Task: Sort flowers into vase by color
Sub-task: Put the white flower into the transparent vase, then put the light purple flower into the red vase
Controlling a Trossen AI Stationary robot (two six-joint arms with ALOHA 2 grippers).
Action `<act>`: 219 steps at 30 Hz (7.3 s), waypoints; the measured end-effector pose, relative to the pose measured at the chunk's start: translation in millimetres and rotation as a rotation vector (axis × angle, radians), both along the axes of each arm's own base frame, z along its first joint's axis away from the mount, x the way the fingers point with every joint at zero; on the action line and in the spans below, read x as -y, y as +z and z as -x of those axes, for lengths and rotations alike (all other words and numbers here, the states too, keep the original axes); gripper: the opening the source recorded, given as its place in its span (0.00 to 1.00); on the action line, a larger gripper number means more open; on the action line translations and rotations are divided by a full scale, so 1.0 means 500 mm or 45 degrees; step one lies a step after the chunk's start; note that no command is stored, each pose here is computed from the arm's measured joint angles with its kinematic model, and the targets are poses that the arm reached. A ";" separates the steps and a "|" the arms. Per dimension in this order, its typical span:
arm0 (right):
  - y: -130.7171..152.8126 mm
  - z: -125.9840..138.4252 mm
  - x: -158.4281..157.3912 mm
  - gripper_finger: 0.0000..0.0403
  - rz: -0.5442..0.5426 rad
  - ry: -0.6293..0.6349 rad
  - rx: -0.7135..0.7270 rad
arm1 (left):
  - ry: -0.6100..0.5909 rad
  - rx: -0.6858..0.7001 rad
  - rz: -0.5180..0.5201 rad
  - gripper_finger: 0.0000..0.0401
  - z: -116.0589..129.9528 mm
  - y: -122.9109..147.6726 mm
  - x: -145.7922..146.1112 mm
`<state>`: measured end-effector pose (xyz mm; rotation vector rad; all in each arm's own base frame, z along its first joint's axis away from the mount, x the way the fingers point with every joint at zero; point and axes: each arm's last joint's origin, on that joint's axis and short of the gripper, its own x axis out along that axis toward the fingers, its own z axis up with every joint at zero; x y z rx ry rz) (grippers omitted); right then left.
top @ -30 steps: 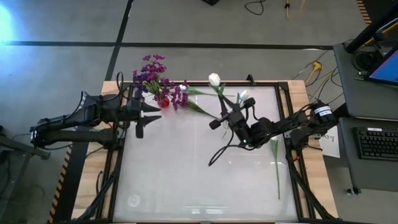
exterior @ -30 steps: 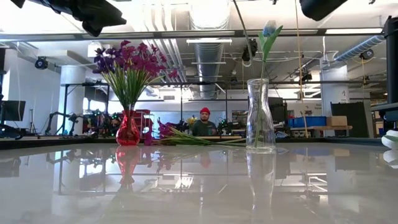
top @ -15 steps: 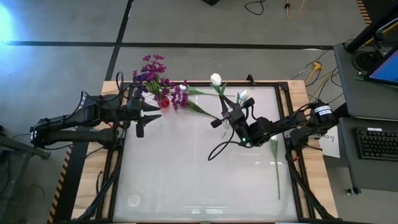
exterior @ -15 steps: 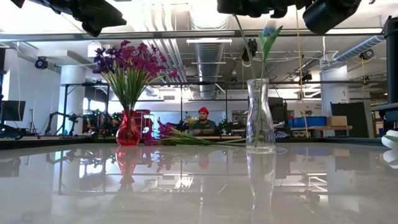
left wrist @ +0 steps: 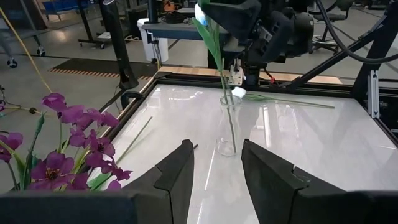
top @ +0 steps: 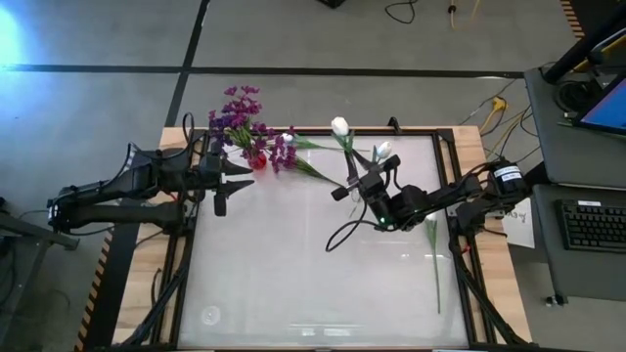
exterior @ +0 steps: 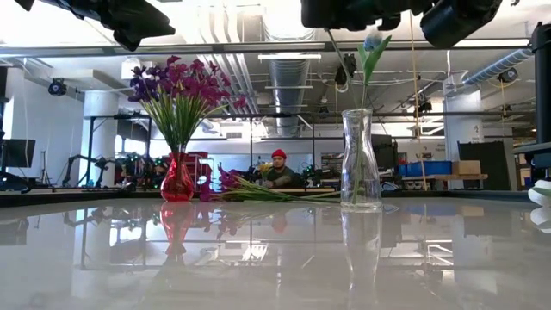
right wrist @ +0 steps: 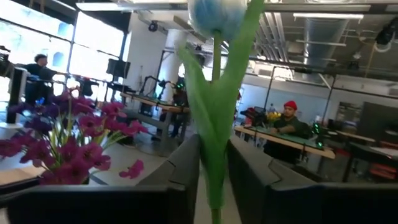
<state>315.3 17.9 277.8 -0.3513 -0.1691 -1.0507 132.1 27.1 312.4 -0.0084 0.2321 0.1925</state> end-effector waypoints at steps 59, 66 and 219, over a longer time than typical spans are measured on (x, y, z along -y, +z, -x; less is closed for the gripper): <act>0.232 -0.052 -0.117 0.72 -0.212 -0.266 -0.349 | 0.002 -0.134 0.038 0.31 -0.043 -0.028 -0.009; 0.267 -0.062 -0.092 0.72 -0.143 -0.241 -0.356 | 0.002 -0.119 0.034 0.31 -0.045 -0.026 -0.009; 0.370 0.027 0.255 0.68 -0.911 0.624 -0.690 | -0.163 -0.855 -0.491 0.58 -0.481 -0.376 -0.235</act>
